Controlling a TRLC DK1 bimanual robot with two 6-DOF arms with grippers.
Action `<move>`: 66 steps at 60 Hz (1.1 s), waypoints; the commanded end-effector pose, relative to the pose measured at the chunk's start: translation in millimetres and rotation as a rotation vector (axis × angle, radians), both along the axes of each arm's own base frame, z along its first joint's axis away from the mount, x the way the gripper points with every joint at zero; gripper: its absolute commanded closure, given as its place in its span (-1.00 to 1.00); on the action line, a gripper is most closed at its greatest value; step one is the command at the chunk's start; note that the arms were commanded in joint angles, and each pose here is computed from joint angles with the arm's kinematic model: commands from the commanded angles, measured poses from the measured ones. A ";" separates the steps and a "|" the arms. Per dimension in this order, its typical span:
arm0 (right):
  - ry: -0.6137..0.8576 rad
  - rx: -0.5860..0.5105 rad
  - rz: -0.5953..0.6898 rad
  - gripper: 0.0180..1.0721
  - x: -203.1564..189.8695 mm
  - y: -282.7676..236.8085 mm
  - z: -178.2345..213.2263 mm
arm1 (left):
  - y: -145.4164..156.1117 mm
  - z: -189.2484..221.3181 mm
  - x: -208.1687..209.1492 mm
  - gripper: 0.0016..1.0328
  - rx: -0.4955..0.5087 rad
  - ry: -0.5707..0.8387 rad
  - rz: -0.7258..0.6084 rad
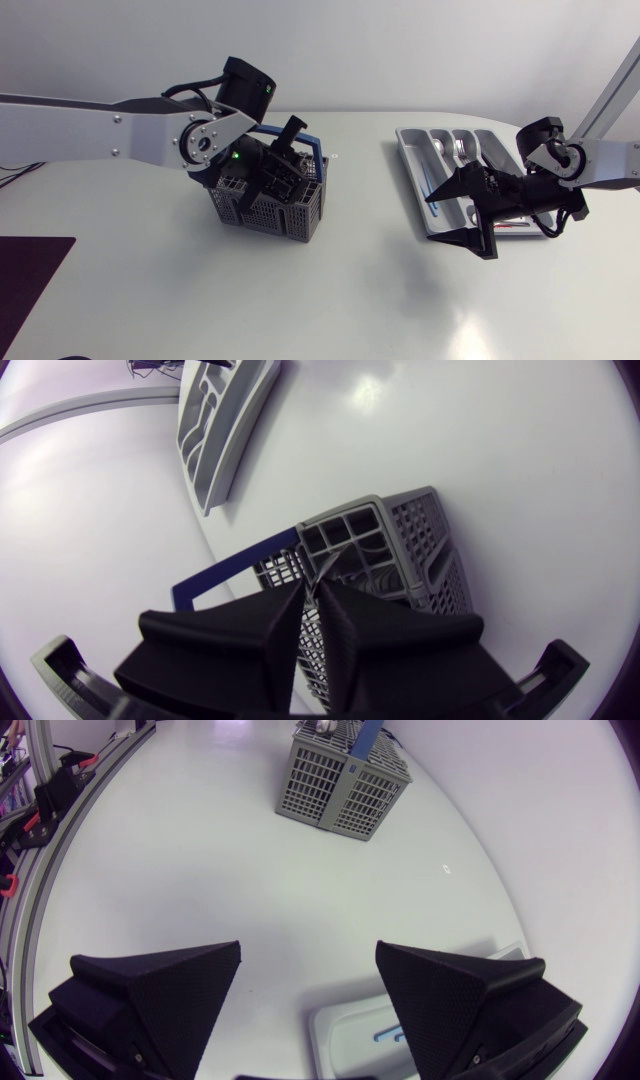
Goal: Unload the cutlery basket into the drawer organizer.
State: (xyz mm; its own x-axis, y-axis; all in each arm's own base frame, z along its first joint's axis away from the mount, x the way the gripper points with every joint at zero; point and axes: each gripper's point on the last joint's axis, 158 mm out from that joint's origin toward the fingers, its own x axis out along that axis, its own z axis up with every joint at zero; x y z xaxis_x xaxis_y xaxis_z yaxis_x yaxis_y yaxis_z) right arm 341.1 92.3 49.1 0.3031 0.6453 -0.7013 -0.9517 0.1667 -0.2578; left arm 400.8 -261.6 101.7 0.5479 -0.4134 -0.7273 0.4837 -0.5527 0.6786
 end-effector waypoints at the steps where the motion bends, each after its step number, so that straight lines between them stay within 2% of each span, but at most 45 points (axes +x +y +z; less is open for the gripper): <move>1: 0.068 0.022 -0.020 -0.86 -9.6 0.7 -14.8 | 7.0 -19.5 -2.6 0.94 0.040 0.019 -0.026; 12: 0.075 0.021 -0.019 -0.86 -10.3 0.6 -18.4 | 8.1 -21.5 -4.1 0.94 0.036 0.027 -0.030; 42: 0.083 0.022 -0.007 -0.86 -12.9 8.7 -18.0 | 16.0 17.0 -11.4 0.94 -0.070 -0.060 -0.005; 66: 0.069 0.026 -0.015 -0.86 -15.5 10.6 -11.4 | 20.8 65.7 -5.5 0.94 -0.264 -0.276 0.053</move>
